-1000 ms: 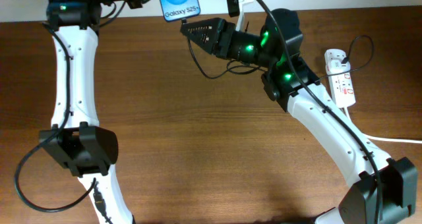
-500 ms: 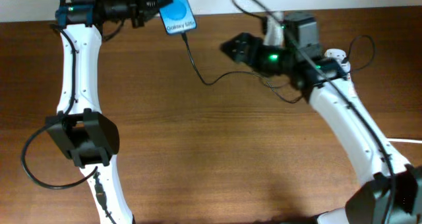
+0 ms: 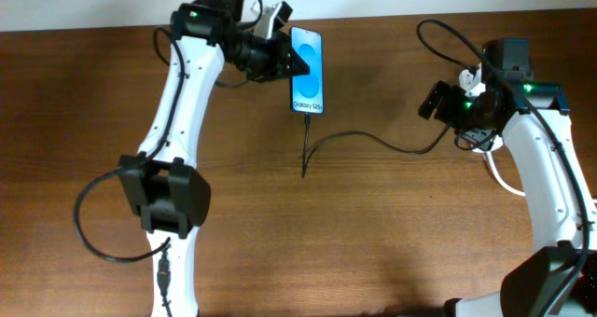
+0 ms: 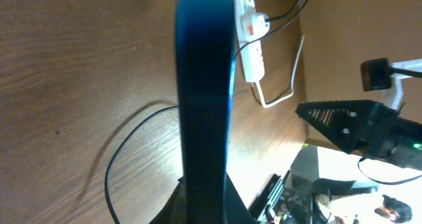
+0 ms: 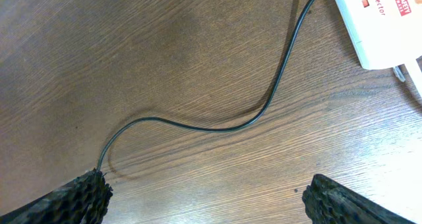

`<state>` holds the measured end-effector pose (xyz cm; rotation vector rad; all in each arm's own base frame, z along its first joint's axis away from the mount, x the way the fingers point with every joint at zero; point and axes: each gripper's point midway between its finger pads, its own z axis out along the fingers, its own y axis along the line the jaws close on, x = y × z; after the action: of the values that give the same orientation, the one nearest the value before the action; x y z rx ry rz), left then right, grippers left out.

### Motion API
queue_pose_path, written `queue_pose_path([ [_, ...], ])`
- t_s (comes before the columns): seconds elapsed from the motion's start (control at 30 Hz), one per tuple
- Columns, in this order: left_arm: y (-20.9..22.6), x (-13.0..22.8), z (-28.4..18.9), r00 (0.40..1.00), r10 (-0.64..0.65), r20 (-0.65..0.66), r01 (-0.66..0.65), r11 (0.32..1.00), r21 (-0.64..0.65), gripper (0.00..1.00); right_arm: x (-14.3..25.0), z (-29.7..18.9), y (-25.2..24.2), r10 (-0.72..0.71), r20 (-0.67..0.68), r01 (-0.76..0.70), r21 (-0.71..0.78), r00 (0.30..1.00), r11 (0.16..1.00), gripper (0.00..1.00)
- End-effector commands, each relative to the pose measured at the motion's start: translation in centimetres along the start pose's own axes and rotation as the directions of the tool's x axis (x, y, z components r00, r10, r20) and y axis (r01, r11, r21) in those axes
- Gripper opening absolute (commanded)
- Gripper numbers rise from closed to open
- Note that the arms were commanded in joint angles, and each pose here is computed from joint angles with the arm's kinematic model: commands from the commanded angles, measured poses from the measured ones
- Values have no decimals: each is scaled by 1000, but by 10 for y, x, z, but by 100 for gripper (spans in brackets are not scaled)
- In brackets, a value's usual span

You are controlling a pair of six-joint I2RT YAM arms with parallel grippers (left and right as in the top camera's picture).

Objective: Plug charger to phone and switch on socket
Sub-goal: 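Release the plug and move the right gripper toward the power strip, then lower the phone with the left gripper and lay it on the table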

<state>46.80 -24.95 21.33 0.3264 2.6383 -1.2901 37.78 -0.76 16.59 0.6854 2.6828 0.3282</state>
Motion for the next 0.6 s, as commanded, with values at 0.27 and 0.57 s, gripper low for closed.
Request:
queue_pose_path([
  [0.27,55,10,67,984,-107,-140,133,973,189,0,4,4,-8,-11,-3,11,25,1000,1000,99],
  [0.57,144,-5,49,974,-216,-67,224,961,163,0,6,6,-10,-10,-12,10,29,1000,1000,98],
])
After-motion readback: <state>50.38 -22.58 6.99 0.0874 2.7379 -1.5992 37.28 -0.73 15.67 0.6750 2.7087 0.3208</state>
